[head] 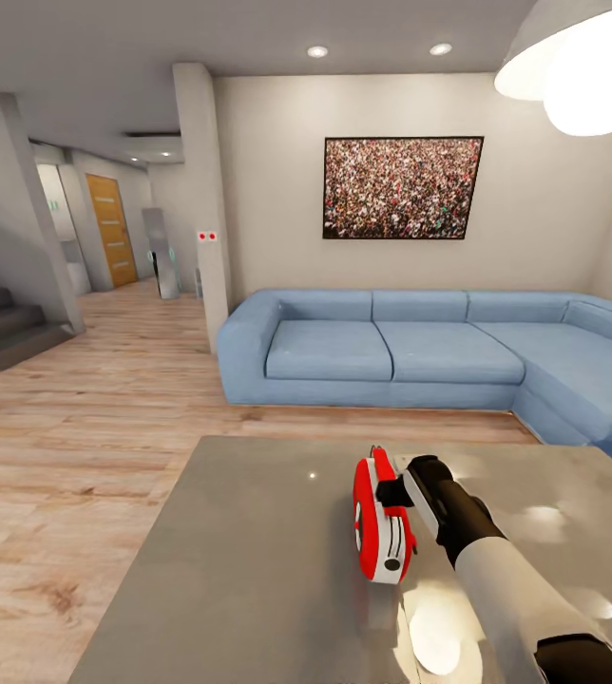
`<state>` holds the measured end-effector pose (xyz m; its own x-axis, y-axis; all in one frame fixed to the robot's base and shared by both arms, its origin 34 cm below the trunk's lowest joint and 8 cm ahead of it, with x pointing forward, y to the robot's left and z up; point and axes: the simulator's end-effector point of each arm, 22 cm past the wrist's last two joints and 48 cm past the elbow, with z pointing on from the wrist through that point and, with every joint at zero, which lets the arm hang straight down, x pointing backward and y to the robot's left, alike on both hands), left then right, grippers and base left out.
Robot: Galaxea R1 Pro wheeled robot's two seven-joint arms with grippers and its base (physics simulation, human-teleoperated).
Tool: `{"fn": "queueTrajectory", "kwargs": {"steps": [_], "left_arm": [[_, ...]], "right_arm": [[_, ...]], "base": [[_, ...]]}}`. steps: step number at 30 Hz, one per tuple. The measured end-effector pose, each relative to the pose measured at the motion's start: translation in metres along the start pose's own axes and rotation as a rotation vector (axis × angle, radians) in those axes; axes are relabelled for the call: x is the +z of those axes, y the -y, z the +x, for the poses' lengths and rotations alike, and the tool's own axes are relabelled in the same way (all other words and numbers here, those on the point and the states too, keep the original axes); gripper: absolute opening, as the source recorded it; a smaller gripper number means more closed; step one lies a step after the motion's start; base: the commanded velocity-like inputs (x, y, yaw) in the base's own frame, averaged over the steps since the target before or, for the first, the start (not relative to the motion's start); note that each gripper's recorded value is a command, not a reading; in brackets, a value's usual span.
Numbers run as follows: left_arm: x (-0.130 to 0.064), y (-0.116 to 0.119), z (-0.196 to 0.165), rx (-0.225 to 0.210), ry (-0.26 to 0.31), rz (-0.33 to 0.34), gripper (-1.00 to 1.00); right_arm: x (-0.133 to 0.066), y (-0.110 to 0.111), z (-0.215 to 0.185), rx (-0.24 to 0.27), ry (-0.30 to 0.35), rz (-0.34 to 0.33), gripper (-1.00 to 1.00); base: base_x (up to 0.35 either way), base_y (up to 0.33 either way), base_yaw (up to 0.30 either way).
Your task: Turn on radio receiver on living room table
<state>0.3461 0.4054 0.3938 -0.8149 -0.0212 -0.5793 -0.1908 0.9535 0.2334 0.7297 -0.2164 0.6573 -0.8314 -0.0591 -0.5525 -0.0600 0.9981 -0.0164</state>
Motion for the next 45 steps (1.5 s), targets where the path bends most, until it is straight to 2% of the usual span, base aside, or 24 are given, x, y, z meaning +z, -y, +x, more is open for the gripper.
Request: {"fn": "queueTrajectory", "kwargs": {"steps": [35, 45], "left_arm": [[0.000, 0.002, 0.000, 0.010, 0.001, 0.009, 1.00], [-0.014, -0.004, -0.015, 0.015, 0.002, 0.006, 1.00]], "right_arm": [[0.000, 0.001, 0.000, -0.003, -0.001, 0.004, -1.00], [-0.015, 0.001, -0.013, -0.002, -0.002, 0.001, -1.00]], "base": [[0.000, 0.000, 0.000], [0.000, 0.000, 0.000]]}}
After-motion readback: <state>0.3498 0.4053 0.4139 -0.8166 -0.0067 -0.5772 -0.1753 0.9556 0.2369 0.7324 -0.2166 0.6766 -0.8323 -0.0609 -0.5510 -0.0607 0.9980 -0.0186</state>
